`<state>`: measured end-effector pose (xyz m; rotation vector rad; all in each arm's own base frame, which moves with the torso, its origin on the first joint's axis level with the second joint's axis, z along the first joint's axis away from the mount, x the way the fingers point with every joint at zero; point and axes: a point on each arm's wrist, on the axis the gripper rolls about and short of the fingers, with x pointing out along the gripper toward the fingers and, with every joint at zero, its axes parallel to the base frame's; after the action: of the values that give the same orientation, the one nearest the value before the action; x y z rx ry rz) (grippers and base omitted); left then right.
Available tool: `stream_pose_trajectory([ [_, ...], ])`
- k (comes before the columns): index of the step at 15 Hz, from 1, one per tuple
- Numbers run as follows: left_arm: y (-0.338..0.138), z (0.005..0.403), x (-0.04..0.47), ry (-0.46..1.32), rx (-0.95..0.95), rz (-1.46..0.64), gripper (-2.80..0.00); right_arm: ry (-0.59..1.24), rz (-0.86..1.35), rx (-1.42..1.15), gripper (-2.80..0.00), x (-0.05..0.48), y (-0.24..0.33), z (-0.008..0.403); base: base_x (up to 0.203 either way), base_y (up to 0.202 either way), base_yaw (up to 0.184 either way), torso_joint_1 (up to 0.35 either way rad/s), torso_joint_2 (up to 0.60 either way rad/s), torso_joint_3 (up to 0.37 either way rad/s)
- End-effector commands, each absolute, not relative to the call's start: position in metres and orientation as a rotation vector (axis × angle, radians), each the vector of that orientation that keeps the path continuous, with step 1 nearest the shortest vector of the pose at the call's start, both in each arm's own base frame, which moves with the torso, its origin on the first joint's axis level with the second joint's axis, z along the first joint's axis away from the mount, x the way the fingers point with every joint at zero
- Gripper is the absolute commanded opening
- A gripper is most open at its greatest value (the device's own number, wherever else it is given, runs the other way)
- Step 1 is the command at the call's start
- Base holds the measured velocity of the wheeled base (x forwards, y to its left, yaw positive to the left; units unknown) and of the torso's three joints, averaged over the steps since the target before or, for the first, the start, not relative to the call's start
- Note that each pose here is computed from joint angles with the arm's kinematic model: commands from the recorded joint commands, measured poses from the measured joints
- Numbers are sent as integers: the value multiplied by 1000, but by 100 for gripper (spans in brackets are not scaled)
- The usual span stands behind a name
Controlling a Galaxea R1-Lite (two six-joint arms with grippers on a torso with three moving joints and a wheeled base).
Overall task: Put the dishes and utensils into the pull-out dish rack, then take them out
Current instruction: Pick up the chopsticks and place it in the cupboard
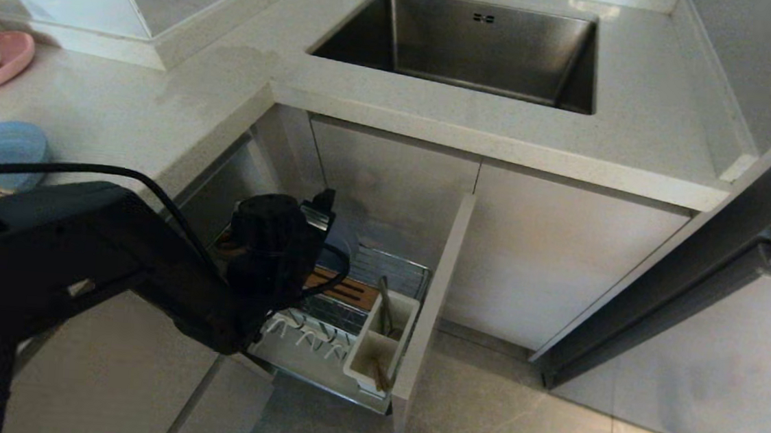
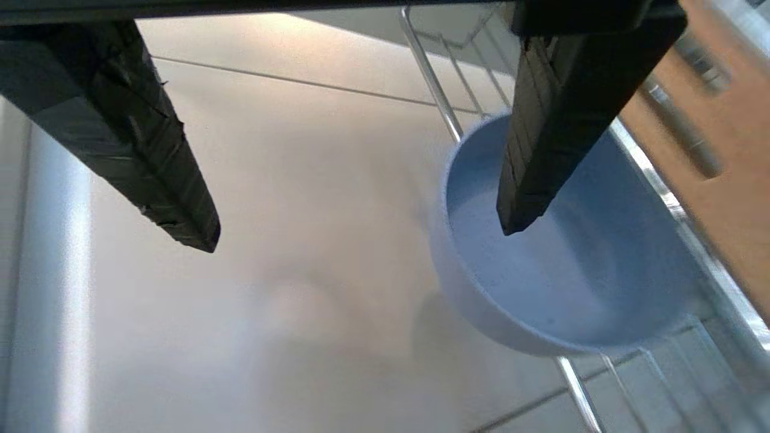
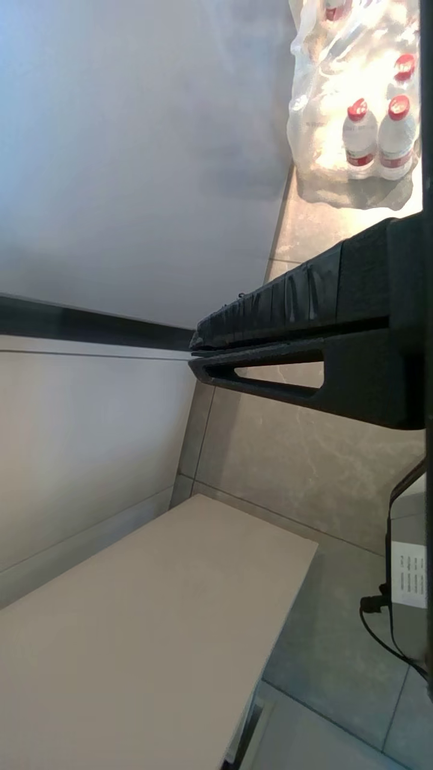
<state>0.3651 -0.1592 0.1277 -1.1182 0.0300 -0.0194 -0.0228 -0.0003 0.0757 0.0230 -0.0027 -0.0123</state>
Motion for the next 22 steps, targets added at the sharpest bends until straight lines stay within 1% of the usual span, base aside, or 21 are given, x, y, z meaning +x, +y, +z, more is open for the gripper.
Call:
stream_pose_trajectory([
  [1, -153, 154, 351, -11, -1142, -27, 0, -3, -12, 23, -280, -23, 0, 76, 0, 0, 0, 0, 0, 0],
  [2, -151, 163, 345, -19, -1139, -4, 0, -2, -12, 23, -280, -23, 0, 76, 0, 0, 0, 0, 0, 0],
  [3, -149, 170, 338, -25, -1138, 10, -280, -2, -12, 23, -280, -23, 0, 76, 0, 0, 0, 0, 0, 0],
  [8, -145, 194, 294, -19, -1134, -17, -280, -2, -12, 23, -280, -23, 0, 76, 0, 0, 0, 0, 0, 0],
  [11, -144, 211, 250, 12, -1077, -86, -280, -3, -12, 23, -280, -23, 0, 76, 0, 0, 0, 0, 0, 0],
  [12, -148, 217, 232, 21, -1028, -133, -280, -2, -12, 23, -280, -23, 0, 76, 0, 0, 0, 0, 0, 0],
  [14, -156, 223, 206, 41, -850, -195, -280, -2, -12, 23, -280, -23, 0, 76, 0, 0, 0, 0, 0, 0],
  [17, -161, 236, 182, -8, -570, -196, -280, -2, -12, 23, -280, -23, 0, 76, 0, 0, 0, 0, 0, 0],
  [20, -149, 258, 169, -111, -363, -179, -280, -2, -12, 23, -280, -23, 0, 76, 0, 0, 0, 0, 0, 0],
  [22, -136, 279, 168, -203, -182, -132, -280, -3, -12, 23, -280, -23, 0, 76, 0, 0, 0, 0, 0, 0],
])
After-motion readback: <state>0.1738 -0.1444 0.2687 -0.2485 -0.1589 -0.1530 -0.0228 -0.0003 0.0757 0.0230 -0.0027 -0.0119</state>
